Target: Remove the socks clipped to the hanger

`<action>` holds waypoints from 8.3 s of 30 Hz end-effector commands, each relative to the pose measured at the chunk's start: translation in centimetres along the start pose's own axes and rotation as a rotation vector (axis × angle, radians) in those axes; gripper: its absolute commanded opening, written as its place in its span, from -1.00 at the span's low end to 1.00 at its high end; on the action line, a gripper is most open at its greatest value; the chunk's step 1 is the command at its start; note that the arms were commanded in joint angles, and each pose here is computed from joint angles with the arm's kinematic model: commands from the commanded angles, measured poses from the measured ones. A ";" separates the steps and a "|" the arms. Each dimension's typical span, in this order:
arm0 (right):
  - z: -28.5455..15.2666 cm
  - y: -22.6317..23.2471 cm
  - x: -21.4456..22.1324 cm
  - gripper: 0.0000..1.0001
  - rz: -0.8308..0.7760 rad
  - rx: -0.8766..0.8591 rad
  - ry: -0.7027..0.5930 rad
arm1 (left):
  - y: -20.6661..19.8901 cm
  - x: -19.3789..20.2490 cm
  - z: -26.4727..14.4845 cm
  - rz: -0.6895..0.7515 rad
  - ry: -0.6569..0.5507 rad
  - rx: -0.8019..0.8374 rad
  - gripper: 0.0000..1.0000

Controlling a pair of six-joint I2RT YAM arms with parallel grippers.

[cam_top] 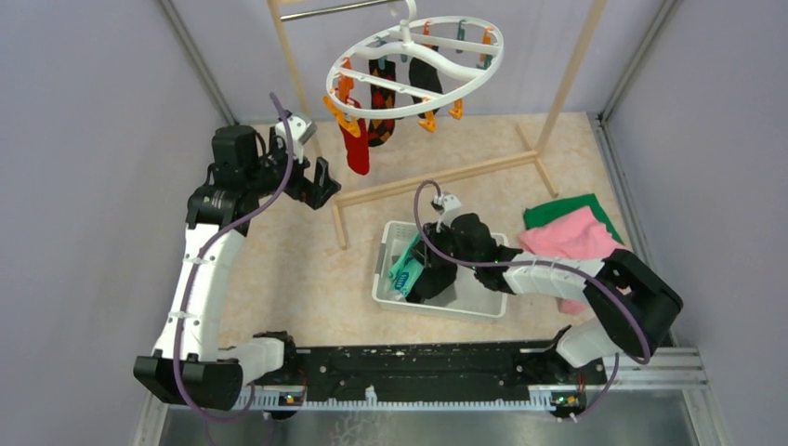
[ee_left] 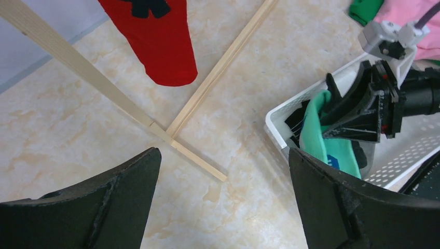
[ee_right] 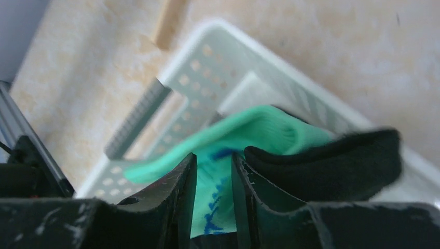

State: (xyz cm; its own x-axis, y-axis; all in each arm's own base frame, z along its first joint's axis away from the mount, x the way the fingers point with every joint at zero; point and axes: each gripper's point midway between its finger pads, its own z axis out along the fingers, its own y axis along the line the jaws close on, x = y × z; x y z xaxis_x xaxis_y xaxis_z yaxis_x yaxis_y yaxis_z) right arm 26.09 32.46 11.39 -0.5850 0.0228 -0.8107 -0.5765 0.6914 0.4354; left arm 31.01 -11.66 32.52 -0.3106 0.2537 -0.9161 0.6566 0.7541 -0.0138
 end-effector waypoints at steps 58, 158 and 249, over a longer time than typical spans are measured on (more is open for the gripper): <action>16.3 2.9 -27.5 -1.00 -0.343 -0.212 -0.793 | 3.7 -3.2 -2.7 -0.109 -0.097 0.017 0.93; -16.1 19.4 -16.2 -1.00 0.228 -1.175 -0.183 | -9.4 -11.1 3.7 -0.398 -0.383 0.730 0.73; 1.5 4.4 -19.4 0.97 -0.631 0.082 -0.639 | -14.9 -15.0 5.8 -0.290 -0.354 0.713 -0.92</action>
State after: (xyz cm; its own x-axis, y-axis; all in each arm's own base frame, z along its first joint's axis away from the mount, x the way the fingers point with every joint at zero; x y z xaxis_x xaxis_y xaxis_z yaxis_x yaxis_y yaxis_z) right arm 32.80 31.50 18.87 -0.0178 -0.2143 -0.9766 -0.6461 0.7479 -0.1523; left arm 30.80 -29.47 42.67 -0.4147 -0.1977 -0.8882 0.8649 0.2179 -0.4523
